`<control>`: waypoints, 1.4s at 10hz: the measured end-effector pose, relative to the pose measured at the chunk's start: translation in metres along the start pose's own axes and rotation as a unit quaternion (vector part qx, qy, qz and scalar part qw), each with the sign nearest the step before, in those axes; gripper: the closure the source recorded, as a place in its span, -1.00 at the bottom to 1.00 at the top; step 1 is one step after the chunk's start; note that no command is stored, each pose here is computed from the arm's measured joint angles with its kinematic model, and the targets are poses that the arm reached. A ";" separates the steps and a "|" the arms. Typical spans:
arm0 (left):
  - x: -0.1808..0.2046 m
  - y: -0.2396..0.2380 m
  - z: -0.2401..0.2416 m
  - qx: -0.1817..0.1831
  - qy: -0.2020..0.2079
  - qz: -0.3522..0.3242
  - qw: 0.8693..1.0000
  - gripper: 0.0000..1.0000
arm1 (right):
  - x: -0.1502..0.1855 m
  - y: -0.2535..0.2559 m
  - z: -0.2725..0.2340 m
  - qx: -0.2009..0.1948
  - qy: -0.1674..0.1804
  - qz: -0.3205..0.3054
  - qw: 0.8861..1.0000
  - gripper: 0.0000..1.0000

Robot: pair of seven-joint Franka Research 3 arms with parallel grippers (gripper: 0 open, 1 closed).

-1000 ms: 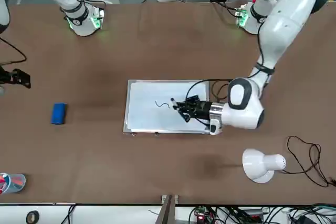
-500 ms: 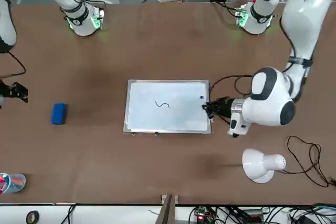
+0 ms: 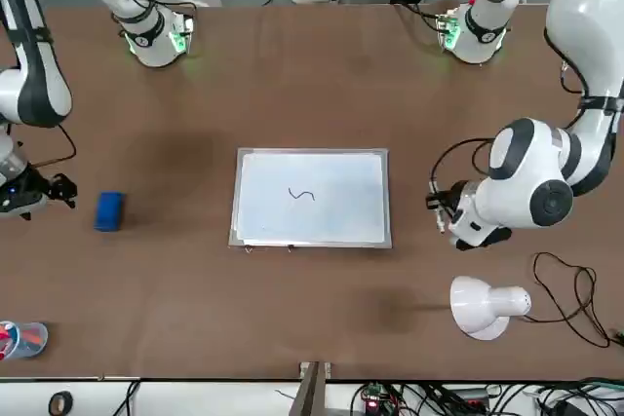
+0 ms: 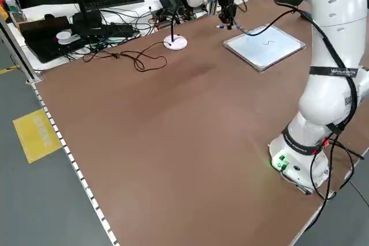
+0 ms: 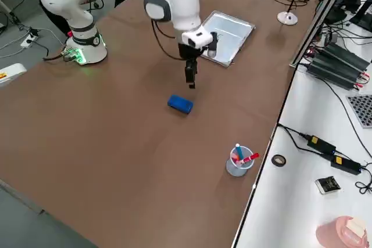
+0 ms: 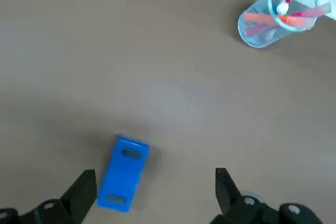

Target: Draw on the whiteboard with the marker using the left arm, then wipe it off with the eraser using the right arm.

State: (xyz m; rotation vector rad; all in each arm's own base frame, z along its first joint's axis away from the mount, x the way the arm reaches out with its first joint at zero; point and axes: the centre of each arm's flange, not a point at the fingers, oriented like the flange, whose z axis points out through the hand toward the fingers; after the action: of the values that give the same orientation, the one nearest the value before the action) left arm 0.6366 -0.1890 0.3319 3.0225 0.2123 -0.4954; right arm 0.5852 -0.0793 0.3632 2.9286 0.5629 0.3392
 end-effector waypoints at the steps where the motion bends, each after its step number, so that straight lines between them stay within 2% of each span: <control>1: 0.003 -0.015 0.008 0.025 0.011 0.017 0.999 0.65 | -0.007 0.008 0.010 -0.003 0.001 0.000 1.000 -1.00; 3: 0.010 -0.044 0.026 0.042 0.042 0.055 0.997 0.65 | -0.016 0.013 0.029 -0.004 0.003 0.008 1.000 -1.00; 6: 0.013 -0.092 0.068 0.031 0.077 0.087 0.993 0.65 | -0.023 0.001 0.071 0.005 0.016 0.033 0.999 -1.00; 8: 0.009 -0.109 0.102 0.026 0.097 0.094 0.991 0.65 | -0.032 -0.006 0.098 0.020 0.011 0.061 0.998 -1.00; 10: 0.001 -0.114 0.125 0.028 0.103 0.099 0.989 0.65 | -0.038 -0.008 0.112 0.027 0.008 0.081 0.996 -1.00; 14: -0.003 -0.119 0.136 0.029 0.098 0.098 0.990 0.63 | -0.040 -0.015 0.120 0.037 0.010 0.104 0.994 -1.00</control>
State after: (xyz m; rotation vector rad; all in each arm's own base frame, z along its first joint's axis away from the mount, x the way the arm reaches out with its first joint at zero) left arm 0.5733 -0.0841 0.1983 3.1038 -0.0903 -0.1914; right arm 0.5737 -0.0921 0.2374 3.0661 0.2788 0.3791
